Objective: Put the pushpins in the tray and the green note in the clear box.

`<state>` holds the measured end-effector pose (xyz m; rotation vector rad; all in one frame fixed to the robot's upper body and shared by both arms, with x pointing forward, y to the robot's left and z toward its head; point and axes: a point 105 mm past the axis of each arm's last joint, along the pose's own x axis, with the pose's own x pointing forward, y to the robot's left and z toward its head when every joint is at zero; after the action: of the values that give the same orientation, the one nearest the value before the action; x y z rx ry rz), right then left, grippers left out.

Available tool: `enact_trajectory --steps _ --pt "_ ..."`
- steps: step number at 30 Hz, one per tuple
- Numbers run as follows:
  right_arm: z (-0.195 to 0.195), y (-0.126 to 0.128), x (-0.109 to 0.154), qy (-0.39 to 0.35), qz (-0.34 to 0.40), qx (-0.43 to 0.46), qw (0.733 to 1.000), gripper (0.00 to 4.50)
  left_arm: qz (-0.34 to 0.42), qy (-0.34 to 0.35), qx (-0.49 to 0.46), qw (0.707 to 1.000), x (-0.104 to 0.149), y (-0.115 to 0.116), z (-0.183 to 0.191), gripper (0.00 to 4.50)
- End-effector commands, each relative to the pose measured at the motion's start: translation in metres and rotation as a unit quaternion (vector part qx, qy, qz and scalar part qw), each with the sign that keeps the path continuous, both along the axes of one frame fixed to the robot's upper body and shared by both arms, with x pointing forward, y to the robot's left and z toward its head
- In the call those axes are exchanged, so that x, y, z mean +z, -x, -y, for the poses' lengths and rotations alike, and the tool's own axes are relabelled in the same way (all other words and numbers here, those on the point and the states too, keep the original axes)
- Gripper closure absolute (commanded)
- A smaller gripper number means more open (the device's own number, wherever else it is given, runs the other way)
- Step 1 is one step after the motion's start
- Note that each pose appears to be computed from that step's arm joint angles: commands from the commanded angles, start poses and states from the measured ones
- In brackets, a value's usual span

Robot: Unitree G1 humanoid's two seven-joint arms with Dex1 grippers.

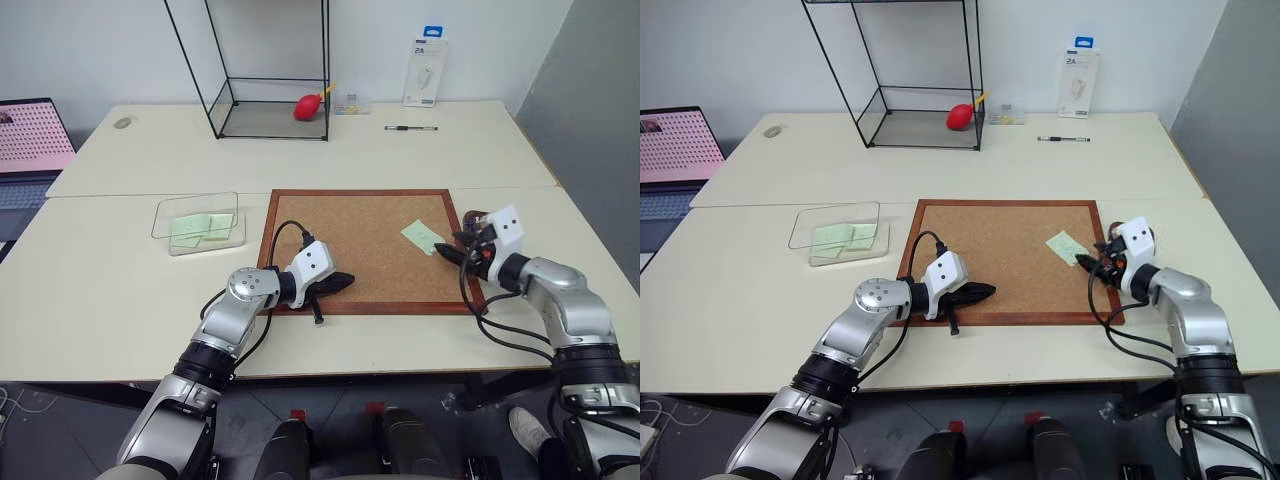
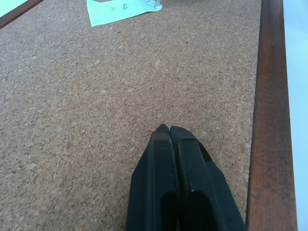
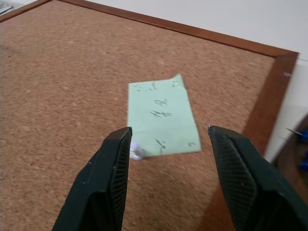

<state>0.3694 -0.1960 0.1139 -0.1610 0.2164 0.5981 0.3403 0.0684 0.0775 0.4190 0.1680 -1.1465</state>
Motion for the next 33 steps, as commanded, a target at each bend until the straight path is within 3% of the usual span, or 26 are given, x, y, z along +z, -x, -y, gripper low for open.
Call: enact_trajectory --steps 1,4,7,17,22,33 --pt "-0.008 -0.001 0.004 0.022 0.019 0.018 0.999 1.84 -0.032 -0.036 0.015 0.999 -0.023 0.003 -0.011 4.5" --pt "-0.008 -0.004 0.0 0.036 0.018 0.018 0.999 1.84 -0.032 -0.036 0.015 0.999 -0.023 0.003 -0.011 4.5" --pt "-0.006 -0.005 -0.004 0.047 0.018 0.015 0.999 2.22 -0.031 -0.036 0.015 0.999 -0.023 0.003 -0.011 4.5" --pt "-0.008 -0.007 -0.006 0.053 0.025 0.015 0.998 4.37 -0.031 -0.035 0.013 0.999 -0.022 0.003 -0.011 4.5" --pt "-0.009 -0.006 0.0 0.048 0.033 0.02 0.998 4.47 -0.031 -0.036 0.013 0.999 -0.022 0.003 -0.011 4.5" --pt "-0.025 0.004 0.044 0.05 0.114 0.072 0.99 4.47 -0.029 -0.026 0.024 0.999 -0.02 -0.001 -0.011 4.5"
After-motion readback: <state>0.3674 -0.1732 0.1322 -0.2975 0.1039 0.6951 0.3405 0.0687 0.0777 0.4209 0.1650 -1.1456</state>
